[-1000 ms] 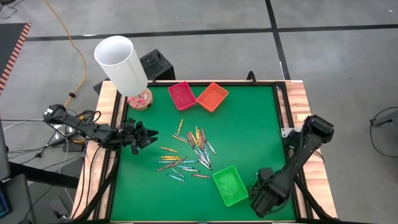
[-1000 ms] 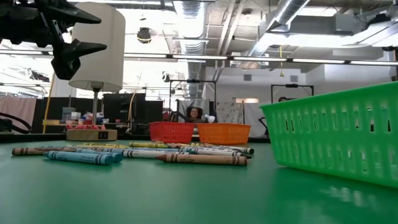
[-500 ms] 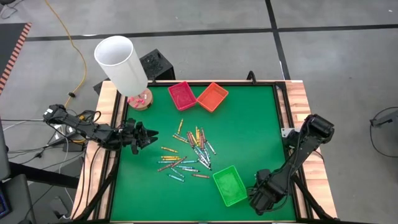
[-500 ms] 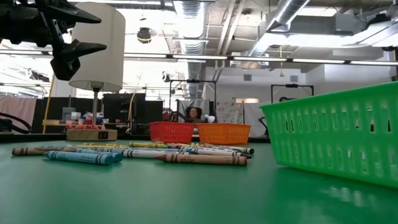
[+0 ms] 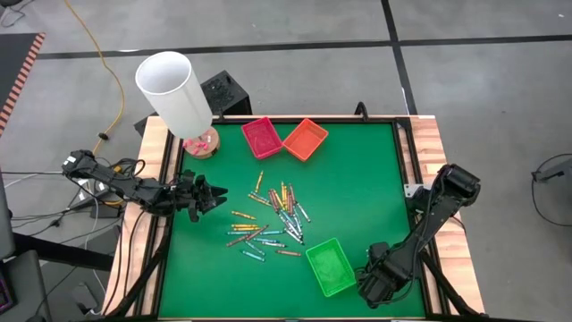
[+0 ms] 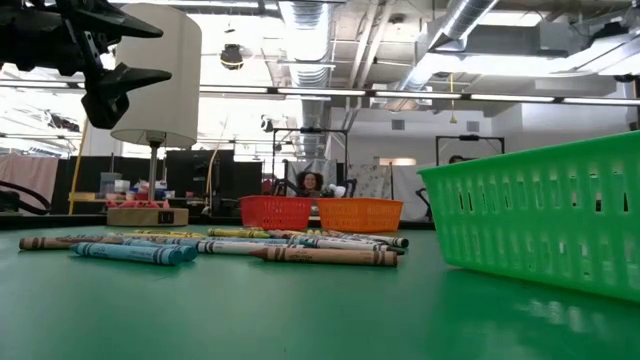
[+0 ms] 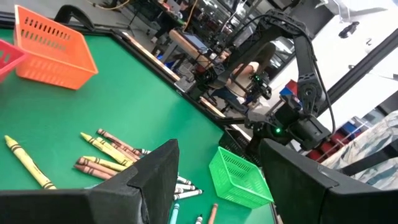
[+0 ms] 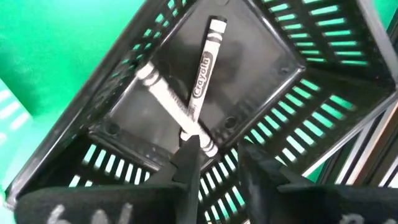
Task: Sort crayons
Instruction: Put the black crayon into the black bin
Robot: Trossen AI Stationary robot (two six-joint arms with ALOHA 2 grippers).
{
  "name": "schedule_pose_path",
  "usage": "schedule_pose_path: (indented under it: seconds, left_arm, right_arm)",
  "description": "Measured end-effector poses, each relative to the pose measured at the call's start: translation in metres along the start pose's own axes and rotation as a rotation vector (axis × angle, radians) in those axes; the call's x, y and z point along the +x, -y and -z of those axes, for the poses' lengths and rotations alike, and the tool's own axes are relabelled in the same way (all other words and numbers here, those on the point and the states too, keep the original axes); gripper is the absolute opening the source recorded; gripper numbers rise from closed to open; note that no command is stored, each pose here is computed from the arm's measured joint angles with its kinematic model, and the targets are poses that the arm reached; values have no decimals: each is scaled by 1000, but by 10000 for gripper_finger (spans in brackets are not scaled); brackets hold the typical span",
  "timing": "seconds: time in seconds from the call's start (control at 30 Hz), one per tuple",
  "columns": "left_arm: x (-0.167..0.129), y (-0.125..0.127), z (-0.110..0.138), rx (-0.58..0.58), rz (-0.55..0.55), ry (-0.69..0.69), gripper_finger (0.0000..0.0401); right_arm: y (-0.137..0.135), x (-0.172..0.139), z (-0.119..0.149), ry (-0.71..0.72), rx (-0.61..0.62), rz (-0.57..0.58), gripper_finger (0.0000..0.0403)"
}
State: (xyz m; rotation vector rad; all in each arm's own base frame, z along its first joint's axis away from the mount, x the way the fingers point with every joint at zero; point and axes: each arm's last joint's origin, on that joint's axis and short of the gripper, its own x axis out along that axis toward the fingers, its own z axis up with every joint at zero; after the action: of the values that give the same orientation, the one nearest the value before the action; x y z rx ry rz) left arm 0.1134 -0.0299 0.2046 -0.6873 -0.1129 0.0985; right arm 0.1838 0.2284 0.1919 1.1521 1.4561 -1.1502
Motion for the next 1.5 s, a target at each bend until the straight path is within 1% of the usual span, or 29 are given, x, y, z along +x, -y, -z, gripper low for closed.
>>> schedule_pose_path:
  seconds: [0.17, 0.4, 0.53, 0.67, 0.77, 0.87, 1.0, 1.07, 1.13, 1.23, 1.37, 1.5]
  left_arm:
    - [0, 0, 0, 6, 0, 0, 215]
    - [0, 0, 0, 7, -1, -2, 215]
    - [0, 0, 0, 8, -2, -2, 215]
    - [0, 0, 0, 8, -2, -2, 215]
    - [0, 0, 0, 10, -3, -2, 215]
    - [0, 0, 0, 26, -6, 1, 215]
    - [0, 0, 0, 27, -8, 3, 215]
    - [0, -1, 0, 27, -14, 7, 215]
    - [0, -1, 0, 26, -21, 13, 215]
    - [0, -1, 0, 27, -28, 17, 215]
    - [0, -2, 1, 39, -37, 8, 215]
    - [0, -5, 3, 68, -73, -11, 215]
  right_arm:
    - [0, -1, 0, -2, -8, -3, 102]
    - [5, -15, -2, -27, -36, -50, 103]
    - [7, -20, -3, -12, -51, -87, 103]
    - [5, -20, -6, 10, -53, -99, 103]
    - [-1, -29, -11, 54, -60, -188, 103]
    - [-10, -53, -18, 141, -106, -352, 103]
    - [-25, -89, -38, 349, -193, -549, 103]
    - [-34, -105, -52, 477, -241, -599, 103]
    - [-44, -115, -70, 575, -307, -582, 103]
    - [-63, -119, -101, 644, -402, -516, 103]
    - [-86, -118, -138, 651, -509, -463, 103]
    - [-101, -110, -163, 598, -611, -401, 103]
